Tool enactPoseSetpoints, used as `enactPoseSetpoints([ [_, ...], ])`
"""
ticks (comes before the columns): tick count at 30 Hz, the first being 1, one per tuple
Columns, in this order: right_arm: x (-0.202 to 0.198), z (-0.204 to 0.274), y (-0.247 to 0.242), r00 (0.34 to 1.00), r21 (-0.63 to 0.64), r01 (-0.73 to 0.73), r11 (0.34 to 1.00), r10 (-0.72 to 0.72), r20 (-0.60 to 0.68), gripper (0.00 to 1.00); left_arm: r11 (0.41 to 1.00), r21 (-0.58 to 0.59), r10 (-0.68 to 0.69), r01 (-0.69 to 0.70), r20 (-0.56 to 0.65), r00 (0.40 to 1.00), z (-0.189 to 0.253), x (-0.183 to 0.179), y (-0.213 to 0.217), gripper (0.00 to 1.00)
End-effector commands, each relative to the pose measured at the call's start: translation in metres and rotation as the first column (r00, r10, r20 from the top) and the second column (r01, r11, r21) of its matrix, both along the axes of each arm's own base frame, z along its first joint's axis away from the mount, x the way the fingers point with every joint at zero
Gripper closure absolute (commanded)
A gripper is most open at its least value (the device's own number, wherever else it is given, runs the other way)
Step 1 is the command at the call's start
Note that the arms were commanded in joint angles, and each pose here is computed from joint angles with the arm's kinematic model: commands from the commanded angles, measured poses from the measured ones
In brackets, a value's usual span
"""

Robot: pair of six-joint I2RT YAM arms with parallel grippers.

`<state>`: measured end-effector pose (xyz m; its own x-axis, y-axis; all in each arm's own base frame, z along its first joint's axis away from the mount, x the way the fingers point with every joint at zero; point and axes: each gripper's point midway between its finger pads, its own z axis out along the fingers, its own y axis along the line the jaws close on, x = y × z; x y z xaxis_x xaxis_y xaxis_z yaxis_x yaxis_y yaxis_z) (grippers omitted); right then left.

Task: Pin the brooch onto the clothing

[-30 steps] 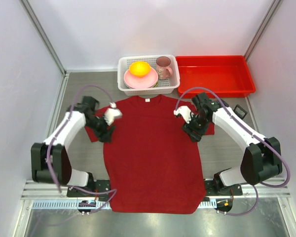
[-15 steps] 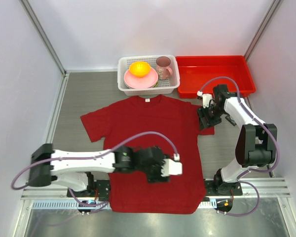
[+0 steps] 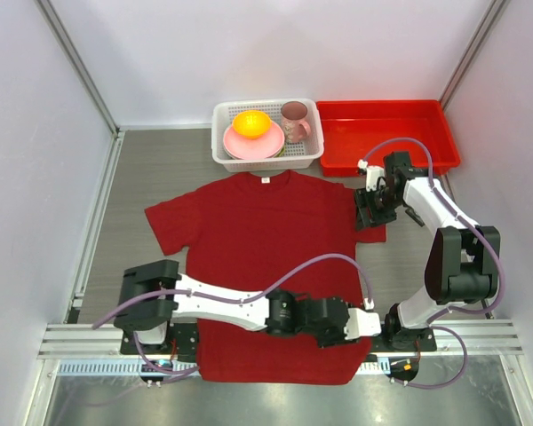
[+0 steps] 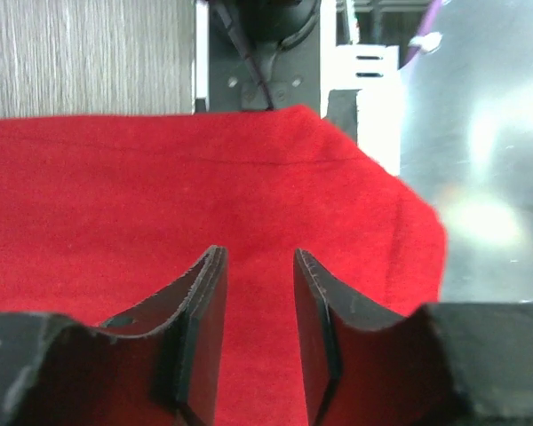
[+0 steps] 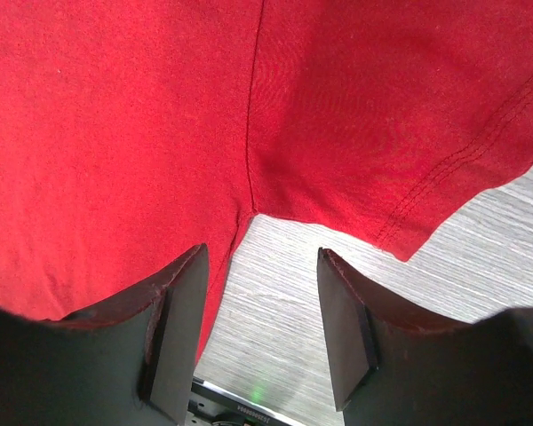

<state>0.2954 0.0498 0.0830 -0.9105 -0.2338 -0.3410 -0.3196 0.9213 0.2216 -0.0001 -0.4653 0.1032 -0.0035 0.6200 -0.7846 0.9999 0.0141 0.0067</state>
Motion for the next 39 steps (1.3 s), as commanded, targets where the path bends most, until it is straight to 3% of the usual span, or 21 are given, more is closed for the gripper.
enactPoseSetpoints([
  [1, 0.007, 0.014, 0.002, 0.998, 0.018, -0.005, 1.0, 0.004, 0.064, 0.43, 0.997, 0.081, -0.002, -0.003, 0.06, 0.998, -0.023, 0.037, 0.007, 0.64],
  [10, 0.001, 0.005, 0.001, 0.999, 0.013, -0.034, 0.999, 0.033, 0.037, 0.45, 0.952, 0.294, 0.061, -0.084, 0.086, 0.994, -0.077, 0.102, 0.052, 0.78],
  [14, 0.003, 0.003, 0.0, 0.999, 0.006, -0.045, 0.999, 0.045, 0.03, 0.45, 0.883, 0.45, 0.129, -0.136, 0.045, 0.991, -0.098, 0.129, 0.09, 0.86],
  [19, 0.006, 0.0, -0.004, 0.998, -0.019, -0.062, 0.998, 0.062, 0.022, 0.45, 0.806, 0.557, 0.232, -0.199, 0.012, 0.973, -0.119, 0.161, 0.149, 0.89],
  [25, 0.01, -0.002, -0.004, 0.996, -0.024, -0.089, 0.996, 0.09, 0.023, 0.46, 0.748, 0.593, 0.375, -0.297, -0.008, 0.927, -0.119, 0.215, 0.187, 0.91],
  [28, 0.01, 0.001, -0.001, 0.994, -0.006, -0.106, 0.994, 0.106, 0.022, 0.47, 0.758, 0.572, 0.401, -0.313, -0.031, 0.915, -0.11, 0.236, 0.195, 0.84],
  [30, 0.009, 0.003, 0.001, 0.992, 0.004, -0.119, 0.993, 0.119, 0.027, 0.47, 0.805, 0.509, 0.369, -0.305, -0.028, 0.929, -0.088, 0.243, 0.191, 0.69],
  [32, 0.007, 0.004, 0.0, 0.992, 0.0, -0.124, 0.992, 0.124, 0.026, 0.47, 0.889, 0.374, 0.303, -0.263, -0.05, 0.952, -0.05, 0.232, 0.171, 0.58],
  [34, 0.005, 0.004, 0.0, 0.991, 0.003, -0.131, 0.991, 0.131, 0.025, 0.48, 0.927, 0.298, 0.249, -0.227, -0.038, 0.968, -0.028, 0.219, 0.156, 0.46],
  [39, -0.002, 0.006, 0.005, 0.985, 0.024, -0.169, 0.985, 0.168, 0.025, 0.5, 0.965, 0.252, 0.089, -0.076, -0.04, 0.995, -0.002, 0.143, 0.112, 0.42],
])
